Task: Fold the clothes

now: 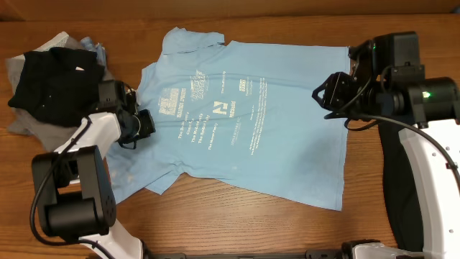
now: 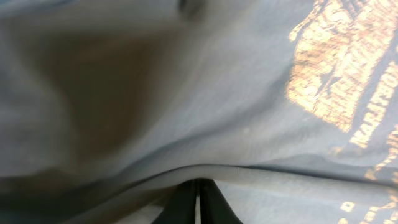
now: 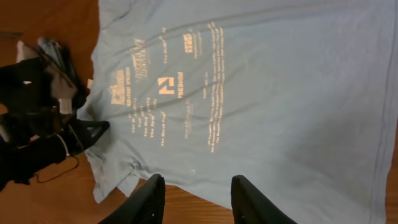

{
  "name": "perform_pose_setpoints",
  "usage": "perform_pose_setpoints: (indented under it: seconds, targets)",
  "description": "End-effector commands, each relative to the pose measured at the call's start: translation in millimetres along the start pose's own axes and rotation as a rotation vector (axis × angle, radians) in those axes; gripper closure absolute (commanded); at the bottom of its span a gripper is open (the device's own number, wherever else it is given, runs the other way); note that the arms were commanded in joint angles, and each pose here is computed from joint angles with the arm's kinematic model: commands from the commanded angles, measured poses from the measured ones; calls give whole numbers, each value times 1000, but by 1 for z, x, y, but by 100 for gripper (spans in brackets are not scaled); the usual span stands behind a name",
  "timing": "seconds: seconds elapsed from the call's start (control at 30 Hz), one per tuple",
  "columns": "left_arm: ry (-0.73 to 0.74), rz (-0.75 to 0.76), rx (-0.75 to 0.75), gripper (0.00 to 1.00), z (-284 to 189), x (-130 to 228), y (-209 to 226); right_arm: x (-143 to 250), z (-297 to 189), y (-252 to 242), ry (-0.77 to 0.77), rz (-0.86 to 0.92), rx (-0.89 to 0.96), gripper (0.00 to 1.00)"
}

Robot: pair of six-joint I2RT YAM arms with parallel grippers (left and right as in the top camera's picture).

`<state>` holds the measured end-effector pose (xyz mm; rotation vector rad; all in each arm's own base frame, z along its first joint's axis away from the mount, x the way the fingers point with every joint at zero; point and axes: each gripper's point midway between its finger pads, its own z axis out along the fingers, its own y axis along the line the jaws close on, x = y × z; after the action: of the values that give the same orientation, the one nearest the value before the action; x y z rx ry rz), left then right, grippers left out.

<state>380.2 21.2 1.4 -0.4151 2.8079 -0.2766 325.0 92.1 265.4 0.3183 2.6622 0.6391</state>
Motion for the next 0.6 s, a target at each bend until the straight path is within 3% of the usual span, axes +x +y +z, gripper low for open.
perform_pose_setpoints:
  seconds: [0.0,0.2,0.3,0.37,0.57]
  targets:
    - [13,8,69,87,-3,-13,-16,9,12,-19,21,61,77,62]
    - [81,85,69,80,-36,-20,-26,27,46,-55,69,197,150,62]
    - [97,127,69,69,-68,-25,-33,39,60,-77,96,232,199,62]
    - [83,152,66,61,-89,-29,-36,48,64,-85,124,249,216,62]
    - [-45,192,66,50,-163,-35,-50,77,66,-98,219,311,272,61]
